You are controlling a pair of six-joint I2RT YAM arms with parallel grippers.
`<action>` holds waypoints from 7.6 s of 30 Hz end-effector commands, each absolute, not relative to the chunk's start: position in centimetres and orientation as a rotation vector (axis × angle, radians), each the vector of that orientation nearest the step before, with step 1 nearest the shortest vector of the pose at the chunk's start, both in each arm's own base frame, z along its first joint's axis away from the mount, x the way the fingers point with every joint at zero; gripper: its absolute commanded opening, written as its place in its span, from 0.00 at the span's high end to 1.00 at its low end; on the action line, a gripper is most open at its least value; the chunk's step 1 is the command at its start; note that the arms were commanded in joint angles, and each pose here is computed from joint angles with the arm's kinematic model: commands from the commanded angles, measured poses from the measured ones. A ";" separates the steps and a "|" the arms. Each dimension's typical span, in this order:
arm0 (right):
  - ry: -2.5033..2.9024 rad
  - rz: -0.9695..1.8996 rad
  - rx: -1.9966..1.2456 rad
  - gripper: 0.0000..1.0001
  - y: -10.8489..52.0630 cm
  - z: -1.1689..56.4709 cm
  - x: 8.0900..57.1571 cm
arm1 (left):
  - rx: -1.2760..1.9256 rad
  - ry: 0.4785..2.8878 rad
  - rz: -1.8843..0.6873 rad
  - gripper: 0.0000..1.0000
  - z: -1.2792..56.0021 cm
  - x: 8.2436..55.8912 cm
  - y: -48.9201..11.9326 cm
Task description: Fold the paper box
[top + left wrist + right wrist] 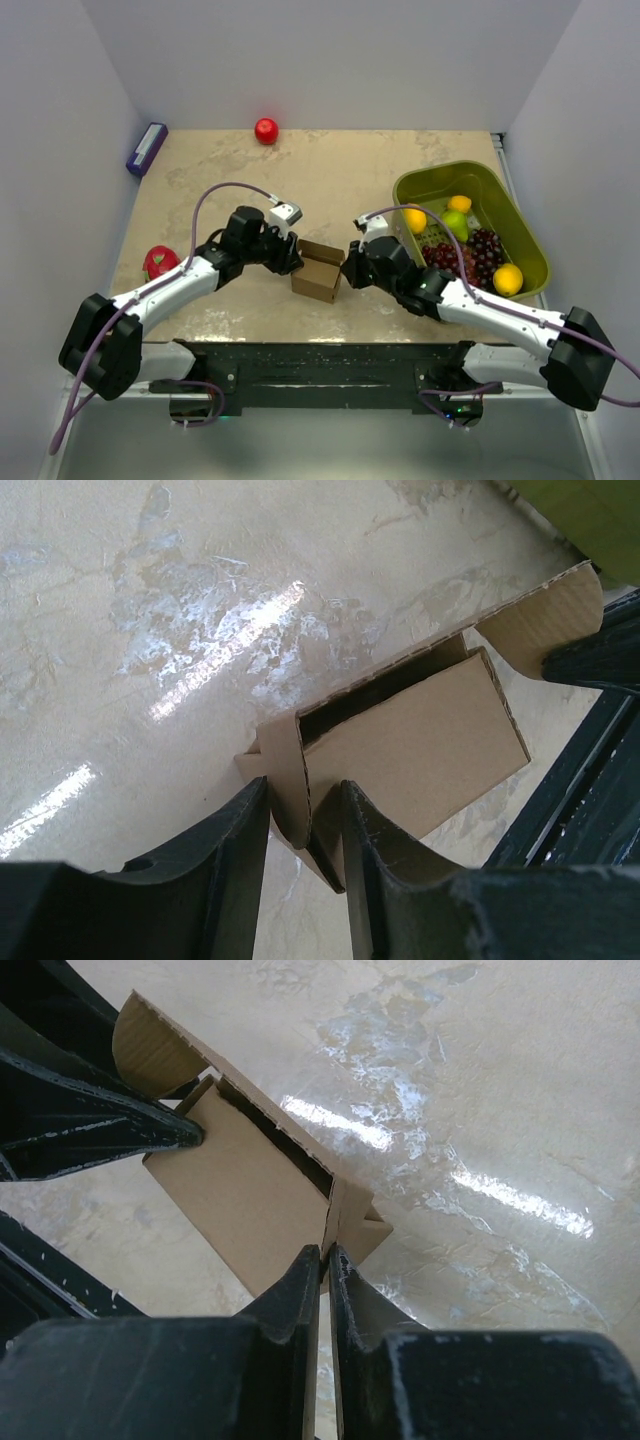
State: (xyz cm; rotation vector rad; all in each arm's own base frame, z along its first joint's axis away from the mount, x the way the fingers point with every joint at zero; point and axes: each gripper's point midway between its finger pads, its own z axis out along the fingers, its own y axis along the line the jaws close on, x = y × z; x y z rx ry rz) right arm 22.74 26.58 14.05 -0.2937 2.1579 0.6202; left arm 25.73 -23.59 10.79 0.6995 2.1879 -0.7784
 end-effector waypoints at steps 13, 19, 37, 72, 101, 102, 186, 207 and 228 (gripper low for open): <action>2.157 0.731 -0.277 0.94 29.6 15.0 22.5 | 0.737 2.162 -0.814 0.67 11.7 25.3 -25.0; 2.177 0.715 -0.294 0.97 29.8 14.1 22.0 | 0.741 2.162 -0.811 0.67 11.7 25.2 -25.0; 2.248 0.595 -0.296 1.00 28.2 11.4 20.9 | 0.718 2.138 -0.764 0.61 12.6 25.8 -24.6; 2.252 0.512 -0.303 1.00 27.6 11.2 21.5 | 0.475 2.161 -0.754 0.58 15.9 23.6 -22.4; 2.182 0.481 -0.241 1.00 26.6 12.2 21.6 | 0.428 2.083 -0.813 0.79 16.2 25.0 -25.3; 2.167 0.486 -0.224 1.00 26.5 12.4 21.7 | 0.440 2.075 -0.829 0.79 16.3 25.0 -25.7; 2.130 0.427 -0.118 1.00 24.2 11.5 21.4 | 0.402 2.170 -0.535 0.60 16.7 26.1 -25.8; 2.133 0.423 -0.126 1.00 24.3 11.2 21.4 | 0.447 2.252 -0.603 1.00 13.8 23.9 -27.0; 2.129 0.421 -0.124 1.00 24.1 11.3 21.3 | 0.505 2.365 -0.446 1.00 7.2 19.8 -24.9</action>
